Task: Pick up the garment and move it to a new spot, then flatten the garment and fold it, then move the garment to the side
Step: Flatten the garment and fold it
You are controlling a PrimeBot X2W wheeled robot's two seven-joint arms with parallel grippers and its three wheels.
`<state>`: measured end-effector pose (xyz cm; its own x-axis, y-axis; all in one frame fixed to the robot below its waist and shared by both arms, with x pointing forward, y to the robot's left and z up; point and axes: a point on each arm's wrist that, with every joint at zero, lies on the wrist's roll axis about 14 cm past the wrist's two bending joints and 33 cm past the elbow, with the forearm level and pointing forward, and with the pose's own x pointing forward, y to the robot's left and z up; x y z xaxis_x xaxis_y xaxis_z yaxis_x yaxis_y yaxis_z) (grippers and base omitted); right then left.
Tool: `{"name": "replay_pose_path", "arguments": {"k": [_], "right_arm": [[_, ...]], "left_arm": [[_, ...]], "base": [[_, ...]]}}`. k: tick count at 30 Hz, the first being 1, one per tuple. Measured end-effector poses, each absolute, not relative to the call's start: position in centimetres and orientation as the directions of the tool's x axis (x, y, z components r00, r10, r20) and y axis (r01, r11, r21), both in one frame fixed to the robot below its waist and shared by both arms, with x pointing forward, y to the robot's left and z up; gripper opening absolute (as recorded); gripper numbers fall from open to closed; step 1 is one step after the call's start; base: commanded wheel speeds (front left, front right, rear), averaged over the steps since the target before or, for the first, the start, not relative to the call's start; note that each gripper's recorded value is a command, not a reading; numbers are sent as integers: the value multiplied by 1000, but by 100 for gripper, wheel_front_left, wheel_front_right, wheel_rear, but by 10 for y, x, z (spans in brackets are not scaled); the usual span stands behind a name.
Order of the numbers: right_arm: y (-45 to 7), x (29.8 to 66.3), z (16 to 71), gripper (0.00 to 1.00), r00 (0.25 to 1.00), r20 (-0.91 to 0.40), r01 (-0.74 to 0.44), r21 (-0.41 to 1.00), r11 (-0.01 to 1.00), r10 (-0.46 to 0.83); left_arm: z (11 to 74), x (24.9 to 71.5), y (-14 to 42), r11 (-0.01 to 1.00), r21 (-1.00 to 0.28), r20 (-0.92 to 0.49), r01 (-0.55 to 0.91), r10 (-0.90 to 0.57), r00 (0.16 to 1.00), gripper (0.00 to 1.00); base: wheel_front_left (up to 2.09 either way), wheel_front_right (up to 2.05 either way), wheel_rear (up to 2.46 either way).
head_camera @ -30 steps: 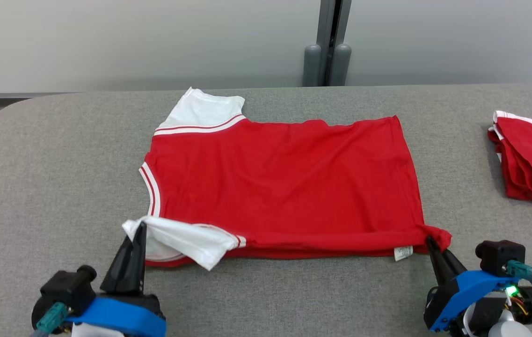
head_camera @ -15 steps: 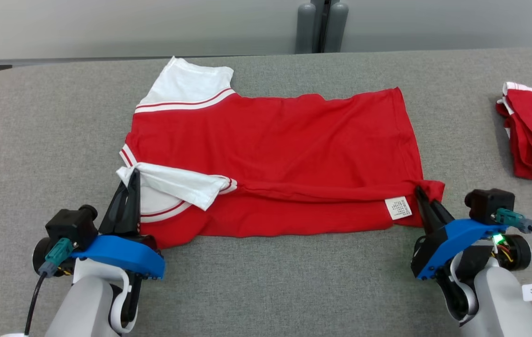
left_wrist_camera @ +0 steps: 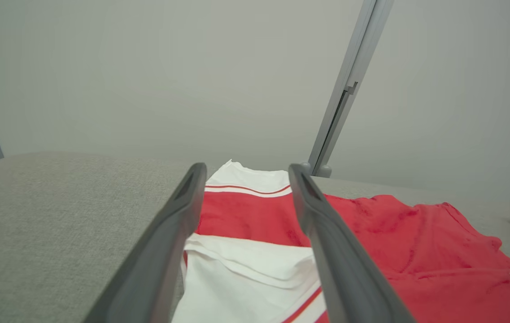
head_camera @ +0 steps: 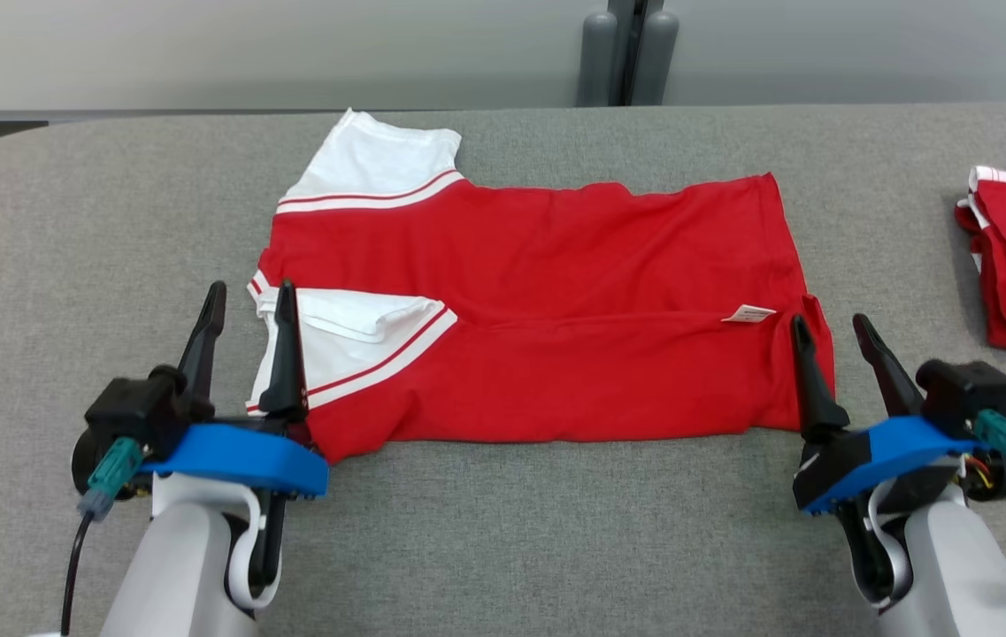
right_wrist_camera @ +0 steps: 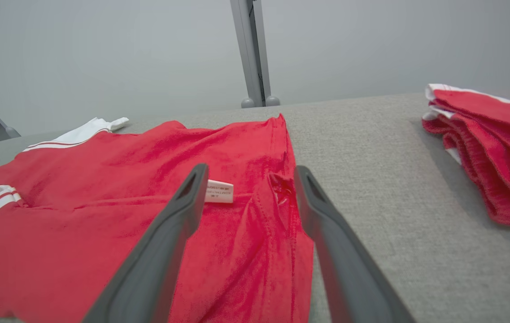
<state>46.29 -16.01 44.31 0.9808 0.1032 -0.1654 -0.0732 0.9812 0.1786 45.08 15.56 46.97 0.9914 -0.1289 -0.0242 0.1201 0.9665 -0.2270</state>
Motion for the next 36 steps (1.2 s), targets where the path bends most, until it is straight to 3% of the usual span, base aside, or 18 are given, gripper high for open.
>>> {"name": "replay_pose_path", "arguments": {"k": [7,14,20,26,28,29,36], "right_arm": [[-166,443,456,100,989,-117,-76,127,989,91],[-168,427,450,100,984,-151,-78,98,992,93],[-171,425,444,100,980,-181,-72,87,994,87],[-176,425,429,100,968,-241,-55,85,995,74],[-178,423,421,100,960,-271,-47,89,995,70],[-178,423,416,100,955,-289,-44,94,995,70],[-170,427,389,100,919,-384,-36,145,989,90]], "left_arm": [[449,413,175,966,-255,-88,43,-67,994,100],[394,378,192,939,-329,-333,-100,-17,943,100],[368,370,183,903,-401,-460,-153,-54,886,100],[362,378,176,880,-446,-473,-161,-79,877,100],[363,381,173,877,-454,-467,-154,-87,880,21],[364,383,172,878,-456,-461,-149,-89,883,0],[379,393,171,878,-463,-389,-119,-80,918,0]], "base": [[0,0,0],[0,0,0],[0,0,0],[0,0,0],[0,0,0],[0,0,0],[0,0,0]]}}
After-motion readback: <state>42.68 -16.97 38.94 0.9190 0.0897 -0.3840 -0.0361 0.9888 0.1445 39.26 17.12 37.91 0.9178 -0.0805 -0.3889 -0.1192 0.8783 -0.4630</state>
